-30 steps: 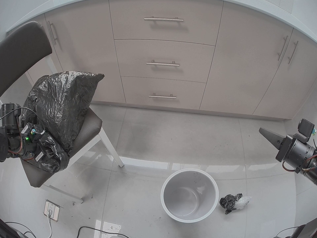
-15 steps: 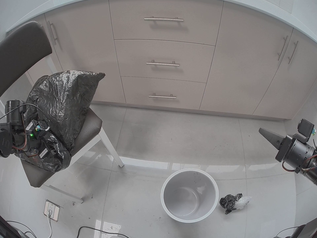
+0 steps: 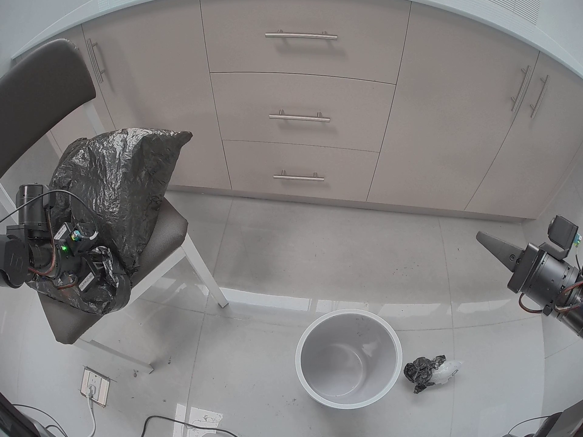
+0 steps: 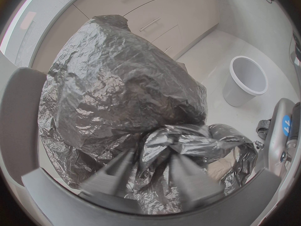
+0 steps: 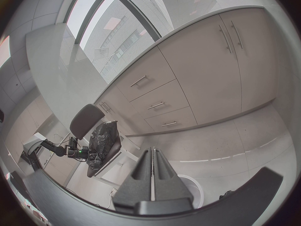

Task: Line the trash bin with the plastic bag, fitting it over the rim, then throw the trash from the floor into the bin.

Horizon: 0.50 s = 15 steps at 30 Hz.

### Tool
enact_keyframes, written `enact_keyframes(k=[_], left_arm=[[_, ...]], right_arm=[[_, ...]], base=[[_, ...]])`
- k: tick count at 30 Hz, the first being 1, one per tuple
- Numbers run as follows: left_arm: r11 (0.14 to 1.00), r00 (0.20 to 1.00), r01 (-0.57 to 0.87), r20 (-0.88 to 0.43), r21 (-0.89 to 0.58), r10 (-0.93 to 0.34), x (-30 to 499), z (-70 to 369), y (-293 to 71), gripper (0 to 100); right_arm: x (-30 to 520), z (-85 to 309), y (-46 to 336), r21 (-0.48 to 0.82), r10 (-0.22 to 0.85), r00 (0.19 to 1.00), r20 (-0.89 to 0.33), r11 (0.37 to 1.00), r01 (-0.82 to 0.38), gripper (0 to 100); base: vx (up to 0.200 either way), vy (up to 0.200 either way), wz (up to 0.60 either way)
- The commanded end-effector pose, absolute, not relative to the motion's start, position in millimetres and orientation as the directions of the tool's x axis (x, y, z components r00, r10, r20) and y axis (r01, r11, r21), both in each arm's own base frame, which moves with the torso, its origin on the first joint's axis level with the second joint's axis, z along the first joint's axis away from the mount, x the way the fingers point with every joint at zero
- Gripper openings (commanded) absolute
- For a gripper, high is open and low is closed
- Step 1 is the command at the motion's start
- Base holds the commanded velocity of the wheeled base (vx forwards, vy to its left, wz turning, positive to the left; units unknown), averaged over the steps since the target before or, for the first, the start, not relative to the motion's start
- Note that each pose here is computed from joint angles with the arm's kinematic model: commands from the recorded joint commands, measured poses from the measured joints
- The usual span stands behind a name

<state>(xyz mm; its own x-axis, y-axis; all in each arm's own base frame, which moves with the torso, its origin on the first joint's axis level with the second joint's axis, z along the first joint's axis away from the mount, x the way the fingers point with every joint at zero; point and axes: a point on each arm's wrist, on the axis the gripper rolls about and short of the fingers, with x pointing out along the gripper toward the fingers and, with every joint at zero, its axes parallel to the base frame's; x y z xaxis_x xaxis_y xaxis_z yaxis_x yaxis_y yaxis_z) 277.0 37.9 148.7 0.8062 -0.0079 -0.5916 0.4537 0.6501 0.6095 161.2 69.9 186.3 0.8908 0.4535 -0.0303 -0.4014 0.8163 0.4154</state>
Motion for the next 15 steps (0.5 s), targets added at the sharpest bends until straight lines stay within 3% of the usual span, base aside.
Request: enact_keyframes(k=[1, 12, 15], left_arm=[[0.656, 0.801, 0.457, -0.598, 0.601, -0.009, 278, 146, 38, 0], [0.793, 0.809, 0.405, -0.582, 0.455, -0.080, 282, 151, 20, 0], [0.876, 0.839, 0.384, -0.507, 0.292, -0.199, 282, 168, -2, 0]], right_arm=[[161, 186, 70, 0.421, 0.455, 0.890, -0.031, 0.813, -0.401, 0], [161, 185, 70, 0.426, 0.455, 0.890, -0.038, 0.813, -0.397, 0], [161, 184, 70, 0.424, 0.455, 0.890, -0.043, 0.814, -0.396, 0]], base=[[0.000, 0.000, 0.00], [0.000, 0.000, 0.00], [0.000, 0.000, 0.00]])
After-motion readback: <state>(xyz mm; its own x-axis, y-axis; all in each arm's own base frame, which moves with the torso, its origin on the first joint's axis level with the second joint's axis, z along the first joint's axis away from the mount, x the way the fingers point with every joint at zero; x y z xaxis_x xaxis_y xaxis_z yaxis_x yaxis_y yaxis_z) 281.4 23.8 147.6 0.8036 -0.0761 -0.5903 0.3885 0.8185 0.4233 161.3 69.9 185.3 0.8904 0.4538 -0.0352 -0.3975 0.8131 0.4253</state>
